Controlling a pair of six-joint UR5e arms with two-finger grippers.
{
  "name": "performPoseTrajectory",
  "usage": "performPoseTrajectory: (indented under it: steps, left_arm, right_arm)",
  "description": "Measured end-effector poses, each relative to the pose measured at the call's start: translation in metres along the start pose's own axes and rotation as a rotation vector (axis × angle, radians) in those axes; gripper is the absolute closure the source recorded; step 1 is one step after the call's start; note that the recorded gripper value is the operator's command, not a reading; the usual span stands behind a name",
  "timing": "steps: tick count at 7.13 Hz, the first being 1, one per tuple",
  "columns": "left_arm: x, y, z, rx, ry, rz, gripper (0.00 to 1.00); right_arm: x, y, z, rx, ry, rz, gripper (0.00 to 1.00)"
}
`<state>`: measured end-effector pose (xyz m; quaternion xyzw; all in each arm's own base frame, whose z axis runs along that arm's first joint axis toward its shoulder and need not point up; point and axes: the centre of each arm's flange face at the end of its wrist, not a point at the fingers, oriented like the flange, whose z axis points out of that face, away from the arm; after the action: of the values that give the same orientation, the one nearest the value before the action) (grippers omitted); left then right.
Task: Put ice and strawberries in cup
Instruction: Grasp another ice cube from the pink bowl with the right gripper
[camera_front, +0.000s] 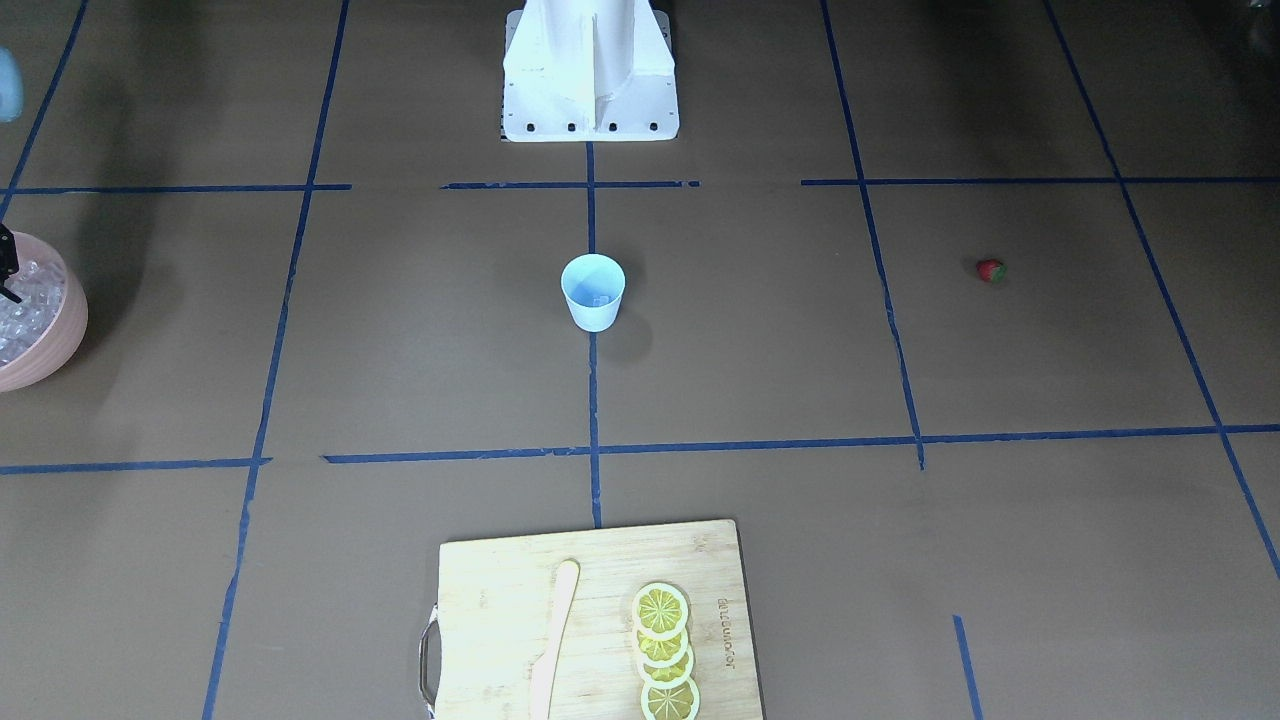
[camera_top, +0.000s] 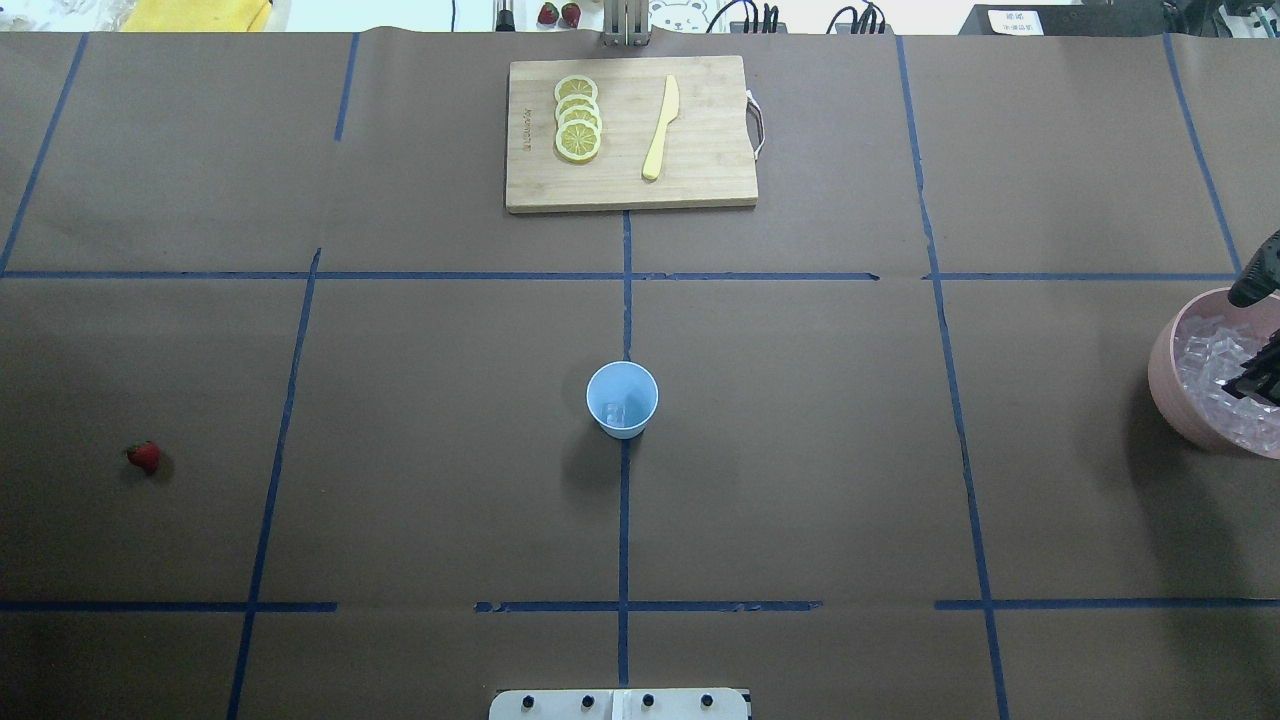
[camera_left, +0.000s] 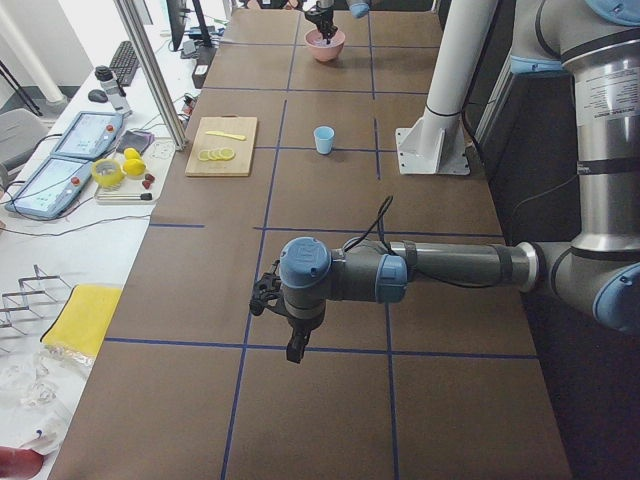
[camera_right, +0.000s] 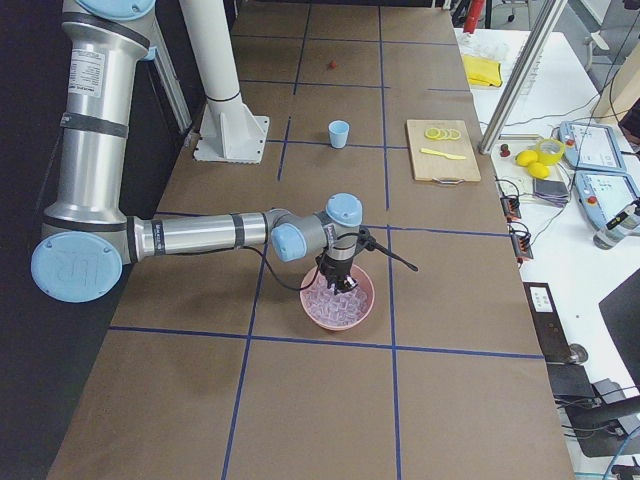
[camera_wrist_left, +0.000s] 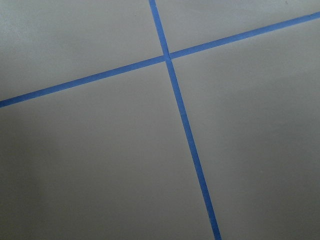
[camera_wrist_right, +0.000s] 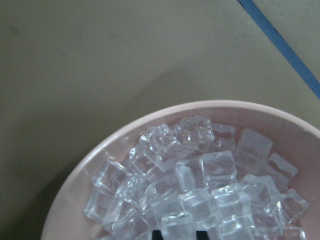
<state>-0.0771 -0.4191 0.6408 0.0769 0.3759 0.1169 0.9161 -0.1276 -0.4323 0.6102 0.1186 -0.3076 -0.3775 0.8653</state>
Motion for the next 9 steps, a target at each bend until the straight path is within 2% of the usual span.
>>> performPoseTrajectory:
  steps: [3,4,6,8,9]
  left_arm:
    - [0.000,0.000,0.000,0.001,0.000,0.001,0.00]
    - [0.000,0.000,0.000,0.001,0.000,0.001,0.00]
    - [0.000,0.000,0.000,0.000,0.000,0.000,0.00]
    - [0.000,0.000,0.000,-0.001,0.000,-0.001,0.00]
    - [0.000,0.000,0.000,-0.001,0.000,-0.001,0.00]
  right_arm:
    - [-0.005,-0.006,-0.014,0.026,-0.006,0.006,0.98]
    - [0.000,-0.006,-0.025,0.046,-0.010,0.046,0.98]
    - [0.014,-0.008,-0.052,0.100,-0.025,0.226,0.98]
    - [0.013,-0.045,-0.083,0.174,-0.035,0.422,0.97]
    - [0.005,-0.070,-0.100,0.213,-0.046,0.484,0.96]
